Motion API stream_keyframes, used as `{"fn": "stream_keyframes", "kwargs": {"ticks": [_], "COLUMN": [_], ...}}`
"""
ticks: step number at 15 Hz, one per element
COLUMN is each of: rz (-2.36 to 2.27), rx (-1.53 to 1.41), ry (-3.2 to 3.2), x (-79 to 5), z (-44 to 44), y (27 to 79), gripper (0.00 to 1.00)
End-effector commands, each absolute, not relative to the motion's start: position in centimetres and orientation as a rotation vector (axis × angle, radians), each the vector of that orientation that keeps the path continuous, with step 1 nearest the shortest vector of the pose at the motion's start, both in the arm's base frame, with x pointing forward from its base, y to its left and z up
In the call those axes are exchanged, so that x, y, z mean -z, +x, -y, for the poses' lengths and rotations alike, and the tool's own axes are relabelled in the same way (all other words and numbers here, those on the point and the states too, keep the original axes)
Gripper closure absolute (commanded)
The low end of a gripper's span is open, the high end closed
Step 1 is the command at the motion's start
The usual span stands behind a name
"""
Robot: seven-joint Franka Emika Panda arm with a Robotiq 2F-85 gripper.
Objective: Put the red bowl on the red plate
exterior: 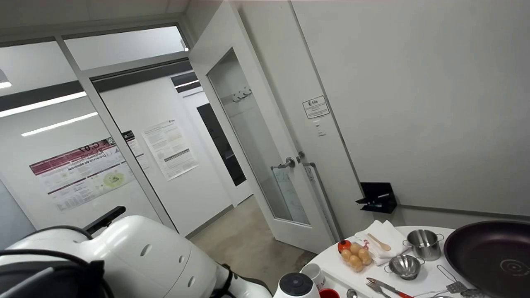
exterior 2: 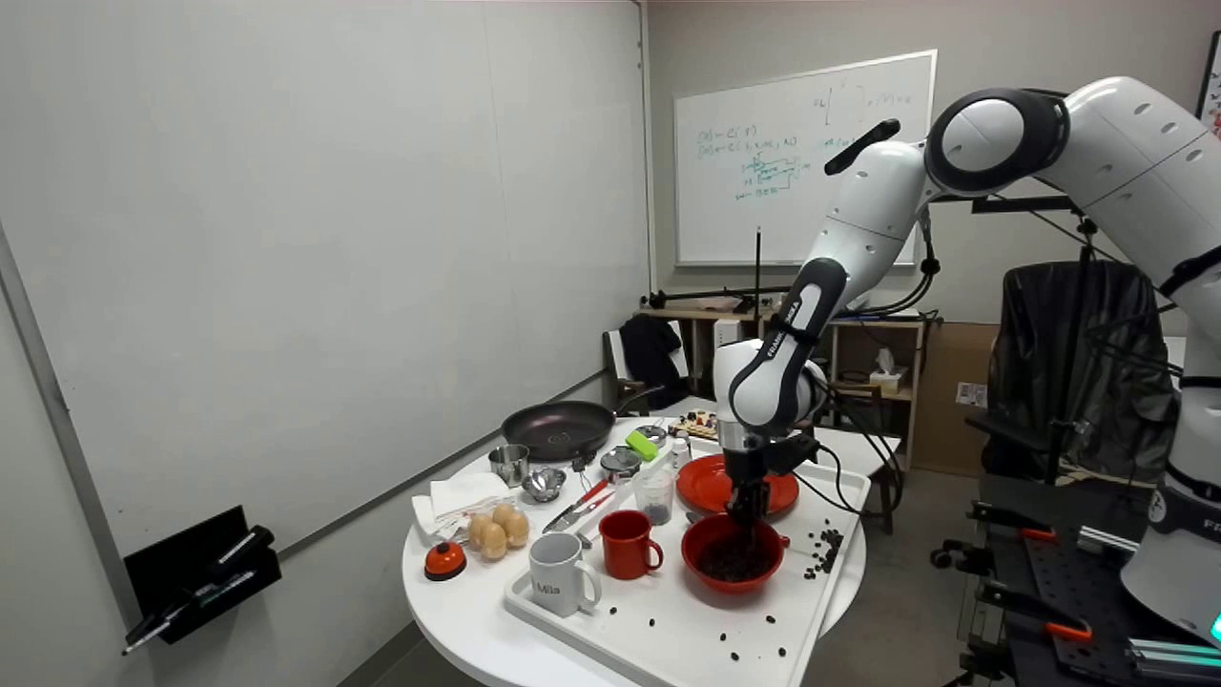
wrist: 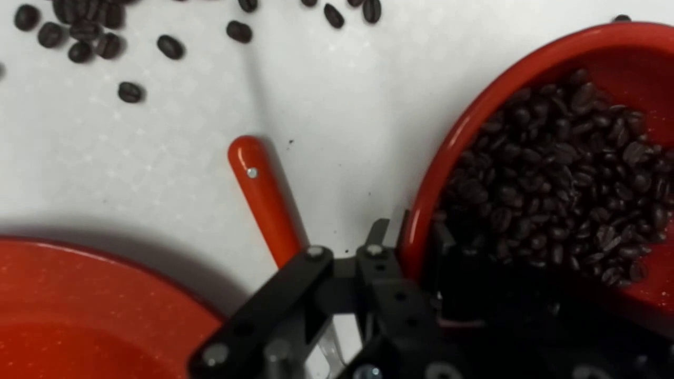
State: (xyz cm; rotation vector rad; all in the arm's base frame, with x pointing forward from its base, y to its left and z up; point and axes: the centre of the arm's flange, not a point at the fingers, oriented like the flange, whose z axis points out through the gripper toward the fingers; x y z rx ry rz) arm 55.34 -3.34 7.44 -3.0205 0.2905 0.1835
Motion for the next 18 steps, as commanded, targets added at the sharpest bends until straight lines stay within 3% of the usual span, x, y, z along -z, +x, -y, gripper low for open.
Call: {"fn": "stream_keyframes", "kwargs": {"ticks": [1, 18], "rz": [-0.326, -0.377], "rx": [-0.184, -0.097], "ry": [-2.970, -2.936], "x": [-8.0, -11.8], "z": [4.9, 8.0], "y": [55.5, 56.2], "gripper": [0.94, 0.95]}}
